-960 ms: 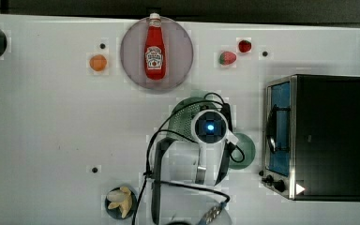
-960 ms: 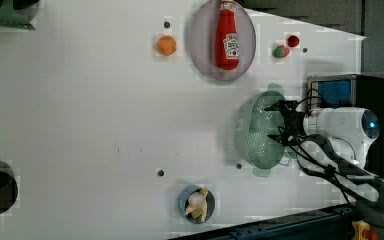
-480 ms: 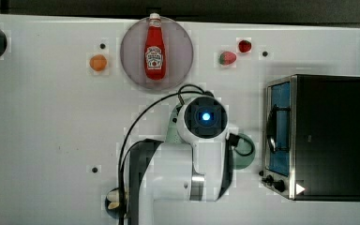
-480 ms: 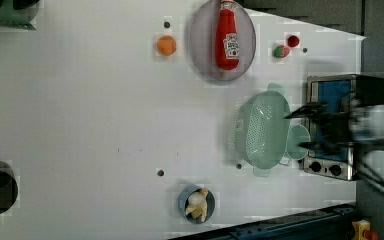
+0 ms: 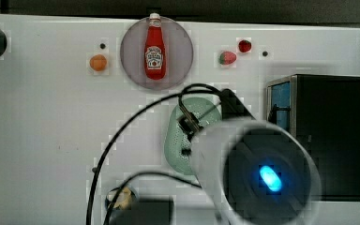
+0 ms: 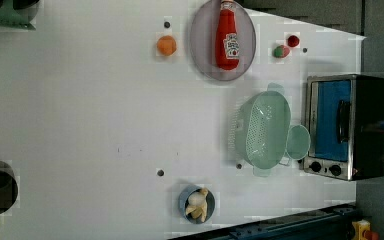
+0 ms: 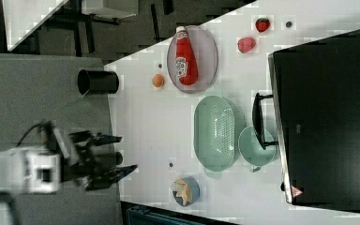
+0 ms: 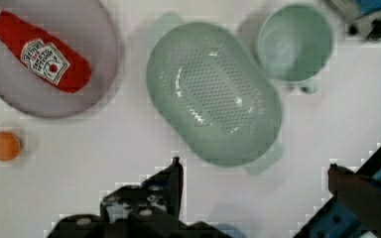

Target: Drag strainer left to right.

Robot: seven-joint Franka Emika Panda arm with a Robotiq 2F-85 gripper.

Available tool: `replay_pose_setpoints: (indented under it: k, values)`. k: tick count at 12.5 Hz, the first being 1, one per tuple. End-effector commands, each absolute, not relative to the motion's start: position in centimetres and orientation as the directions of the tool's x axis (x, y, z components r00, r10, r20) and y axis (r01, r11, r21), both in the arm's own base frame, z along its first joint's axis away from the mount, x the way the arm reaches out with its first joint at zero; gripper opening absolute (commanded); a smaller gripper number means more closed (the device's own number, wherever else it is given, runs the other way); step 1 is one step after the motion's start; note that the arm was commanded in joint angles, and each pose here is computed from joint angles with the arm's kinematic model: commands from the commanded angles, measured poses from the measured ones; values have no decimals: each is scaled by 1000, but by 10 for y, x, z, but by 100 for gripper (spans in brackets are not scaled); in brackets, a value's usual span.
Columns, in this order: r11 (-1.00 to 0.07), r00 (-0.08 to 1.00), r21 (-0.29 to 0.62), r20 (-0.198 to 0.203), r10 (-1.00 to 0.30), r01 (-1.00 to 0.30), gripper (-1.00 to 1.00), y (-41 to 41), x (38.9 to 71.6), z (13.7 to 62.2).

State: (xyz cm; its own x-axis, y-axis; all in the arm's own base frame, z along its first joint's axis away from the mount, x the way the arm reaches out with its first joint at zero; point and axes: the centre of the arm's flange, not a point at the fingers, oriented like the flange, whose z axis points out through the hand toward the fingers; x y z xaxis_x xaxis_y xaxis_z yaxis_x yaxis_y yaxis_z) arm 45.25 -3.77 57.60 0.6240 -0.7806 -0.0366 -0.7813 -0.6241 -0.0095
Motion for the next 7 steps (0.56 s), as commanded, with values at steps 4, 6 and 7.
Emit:
replay_pose_setpoints:
  k: [4, 6, 7]
  values:
    - [-667, 667, 31, -7, -745, -745, 100, -48, 449, 599]
    - [-667, 667, 33, -8, -745, -745, 100, -48, 449, 598]
    - [-667, 667, 35, -10, -745, -744, 100, -48, 450, 597]
